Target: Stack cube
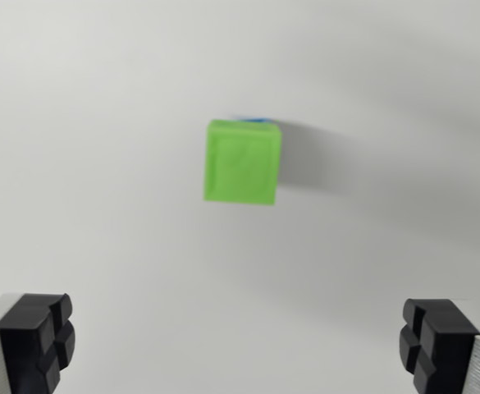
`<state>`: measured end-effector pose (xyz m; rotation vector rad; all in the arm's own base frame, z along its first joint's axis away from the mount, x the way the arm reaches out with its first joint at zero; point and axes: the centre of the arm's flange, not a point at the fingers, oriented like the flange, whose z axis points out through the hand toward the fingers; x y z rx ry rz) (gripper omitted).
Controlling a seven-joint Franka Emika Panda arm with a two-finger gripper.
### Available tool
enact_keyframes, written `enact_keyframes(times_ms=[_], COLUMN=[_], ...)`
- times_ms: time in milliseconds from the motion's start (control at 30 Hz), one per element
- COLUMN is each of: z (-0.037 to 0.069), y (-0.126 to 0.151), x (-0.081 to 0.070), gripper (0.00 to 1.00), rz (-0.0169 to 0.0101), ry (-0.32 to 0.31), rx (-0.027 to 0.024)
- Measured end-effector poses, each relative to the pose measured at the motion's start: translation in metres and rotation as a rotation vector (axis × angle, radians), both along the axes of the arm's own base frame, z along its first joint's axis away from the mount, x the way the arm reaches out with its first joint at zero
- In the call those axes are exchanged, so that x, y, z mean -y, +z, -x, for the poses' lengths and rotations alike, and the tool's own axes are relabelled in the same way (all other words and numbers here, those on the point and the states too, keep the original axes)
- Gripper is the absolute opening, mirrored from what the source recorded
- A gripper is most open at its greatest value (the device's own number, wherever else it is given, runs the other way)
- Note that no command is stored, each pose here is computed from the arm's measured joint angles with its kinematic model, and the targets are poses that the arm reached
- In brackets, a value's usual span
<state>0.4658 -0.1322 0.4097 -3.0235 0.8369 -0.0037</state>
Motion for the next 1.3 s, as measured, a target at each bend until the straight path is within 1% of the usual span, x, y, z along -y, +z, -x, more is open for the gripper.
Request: enact_keyframes(times_ms=[133,200,300,367,533,600,667,833,933,1167,1300], z=[0.0,0.0,0.0,0.0,0.0,0.0,0.0,0.0,0.0,-0.001,-0.001], y=[0.013,0.019,0.028,0.032,0.043,0.048,0.051,0.056,0.057,0.056,0.056], x=[0.0,0.0,0.0,0.0,0.001,0.001,0.001,0.001,0.001,0.001,0.001], gripper=[1.0,1.0,1.0,1.0,1.0,1.0,1.0,1.0,1.0,1.0,1.0], rz=[-0.0002,-0.0002,-0.0005,-0.0005,-0.001,-0.0007,-0.0008,-0.0012,-0.0012,-0.0017,-0.0018], ry=[0.0,0.0,0.0,0.0,0.0,0.0,-0.001,-0.001,-0.001,-0.001,-0.001], rx=[0.0001,0.0011,0.0001,0.0005,-0.0003,0.001,0.001,-0.0003,-0.0003,-0.0025,-0.0027])
